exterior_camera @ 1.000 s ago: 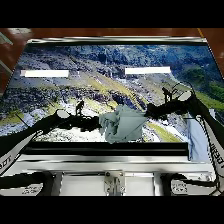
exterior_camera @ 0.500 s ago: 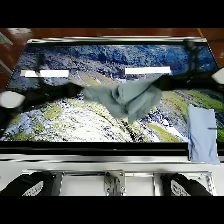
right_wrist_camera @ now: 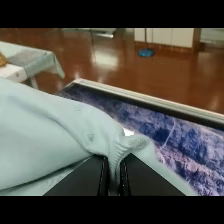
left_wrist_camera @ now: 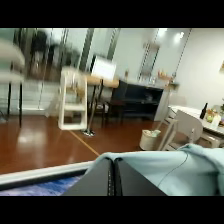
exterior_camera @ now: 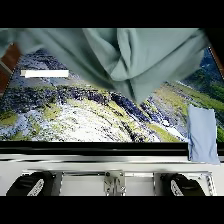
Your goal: Fold the shirts.
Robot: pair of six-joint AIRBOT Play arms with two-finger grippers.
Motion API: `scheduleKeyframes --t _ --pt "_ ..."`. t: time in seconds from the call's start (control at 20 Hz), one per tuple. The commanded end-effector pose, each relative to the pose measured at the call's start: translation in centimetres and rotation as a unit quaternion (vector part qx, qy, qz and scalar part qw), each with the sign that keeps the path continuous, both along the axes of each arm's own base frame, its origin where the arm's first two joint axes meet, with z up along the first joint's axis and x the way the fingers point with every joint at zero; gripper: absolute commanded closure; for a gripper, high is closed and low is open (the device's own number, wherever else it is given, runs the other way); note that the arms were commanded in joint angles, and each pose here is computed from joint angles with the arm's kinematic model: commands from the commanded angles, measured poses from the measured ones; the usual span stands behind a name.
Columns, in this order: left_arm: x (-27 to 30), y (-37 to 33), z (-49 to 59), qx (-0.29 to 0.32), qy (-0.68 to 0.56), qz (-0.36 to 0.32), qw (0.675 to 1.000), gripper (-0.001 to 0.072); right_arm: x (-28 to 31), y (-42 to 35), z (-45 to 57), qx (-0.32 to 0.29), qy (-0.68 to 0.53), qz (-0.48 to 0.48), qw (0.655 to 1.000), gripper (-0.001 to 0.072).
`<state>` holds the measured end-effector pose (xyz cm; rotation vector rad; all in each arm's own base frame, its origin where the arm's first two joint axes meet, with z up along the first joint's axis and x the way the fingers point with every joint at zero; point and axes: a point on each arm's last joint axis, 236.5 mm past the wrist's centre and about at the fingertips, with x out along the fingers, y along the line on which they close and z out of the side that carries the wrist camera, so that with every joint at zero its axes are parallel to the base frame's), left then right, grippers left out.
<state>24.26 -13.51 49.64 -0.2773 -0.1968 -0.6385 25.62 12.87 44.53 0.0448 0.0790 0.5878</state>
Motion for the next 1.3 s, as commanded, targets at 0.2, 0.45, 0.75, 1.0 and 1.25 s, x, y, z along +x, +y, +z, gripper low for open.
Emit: scheduleKeyframes --t 0.2,0.45,0.75,1.0,1.25 --pt "0.9 2.5 -9.1 0.110 0.140 0.070 0.981 0.0677 -3.4 -1.7 -10.7 -0.057 0.245 -0.025 0.968 0.0636" --pt "3.9 1.1 -25.0 0.130 0.322 0.021 0.937 0.0676 -1.3 -0.9 -24.4 -0.047 0.455 0.015 0.889 0.0636" --pt "5.7 0.6 -38.6 0.116 0.436 0.022 0.892 0.0677 11.9 -1.1 -34.2 0.101 0.447 -0.060 0.887 0.0636" --pt "9.9 -0.9 -40.7 0.070 0.446 0.030 0.892 0.0676 20.7 -1.2 -38.9 0.258 0.441 -0.099 0.854 0.0636" --pt "10.5 -4.2 -48.1 0.090 0.524 0.003 0.847 0.0676 20.4 -0.1 -46.7 0.259 0.525 -0.094 0.805 0.0166"
